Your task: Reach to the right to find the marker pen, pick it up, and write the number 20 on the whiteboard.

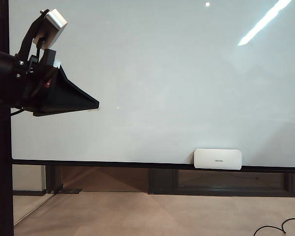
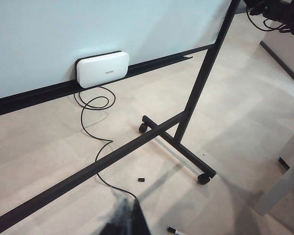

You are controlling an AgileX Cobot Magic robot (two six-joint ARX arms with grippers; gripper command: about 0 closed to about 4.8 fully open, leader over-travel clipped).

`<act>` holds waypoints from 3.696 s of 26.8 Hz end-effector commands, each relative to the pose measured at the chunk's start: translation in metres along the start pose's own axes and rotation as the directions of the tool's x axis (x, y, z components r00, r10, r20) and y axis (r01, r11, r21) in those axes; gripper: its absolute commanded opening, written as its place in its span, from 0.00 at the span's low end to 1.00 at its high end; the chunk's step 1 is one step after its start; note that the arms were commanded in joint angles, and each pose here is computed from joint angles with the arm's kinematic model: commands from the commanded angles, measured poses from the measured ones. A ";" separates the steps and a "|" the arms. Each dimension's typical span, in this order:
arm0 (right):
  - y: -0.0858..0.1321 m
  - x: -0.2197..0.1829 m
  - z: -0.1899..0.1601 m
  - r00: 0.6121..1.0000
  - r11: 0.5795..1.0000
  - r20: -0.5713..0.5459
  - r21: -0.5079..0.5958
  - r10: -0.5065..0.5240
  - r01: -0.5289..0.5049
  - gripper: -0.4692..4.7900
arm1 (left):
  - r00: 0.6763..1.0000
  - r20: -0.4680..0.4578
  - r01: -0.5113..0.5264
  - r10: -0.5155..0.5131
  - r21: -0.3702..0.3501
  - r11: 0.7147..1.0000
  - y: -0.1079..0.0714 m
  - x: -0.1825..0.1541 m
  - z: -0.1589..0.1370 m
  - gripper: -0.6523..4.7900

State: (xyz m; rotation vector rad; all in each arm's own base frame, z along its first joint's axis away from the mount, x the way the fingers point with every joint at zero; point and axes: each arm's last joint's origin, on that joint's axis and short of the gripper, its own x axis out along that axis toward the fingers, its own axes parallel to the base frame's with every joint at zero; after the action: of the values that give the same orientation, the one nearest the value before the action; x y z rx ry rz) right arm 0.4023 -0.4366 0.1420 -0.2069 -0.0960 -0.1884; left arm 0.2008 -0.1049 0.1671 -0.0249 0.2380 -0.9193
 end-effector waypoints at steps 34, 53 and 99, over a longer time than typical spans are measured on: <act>0.019 -0.070 0.283 0.863 0.896 -0.425 0.212 -0.274 0.389 0.09 | 0.963 0.227 0.143 -0.144 0.018 0.989 -0.031 -0.047 0.056 0.11; 0.178 -0.147 0.455 0.954 0.943 -0.297 0.329 0.049 0.055 0.09 | 0.940 0.335 0.048 -0.062 0.051 0.998 -0.077 -0.134 0.115 0.11; 0.522 -0.113 0.478 0.715 0.698 0.068 0.173 0.695 -0.695 0.09 | 0.810 0.403 -0.530 0.426 0.189 0.827 -0.094 -0.192 0.188 0.11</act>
State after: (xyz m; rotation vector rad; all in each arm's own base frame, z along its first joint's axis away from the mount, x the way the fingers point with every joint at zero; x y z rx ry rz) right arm 0.3665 0.1827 0.4794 -0.0199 0.0700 0.6261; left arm 0.0556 -0.0257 0.3944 0.1363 -0.1828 -0.4308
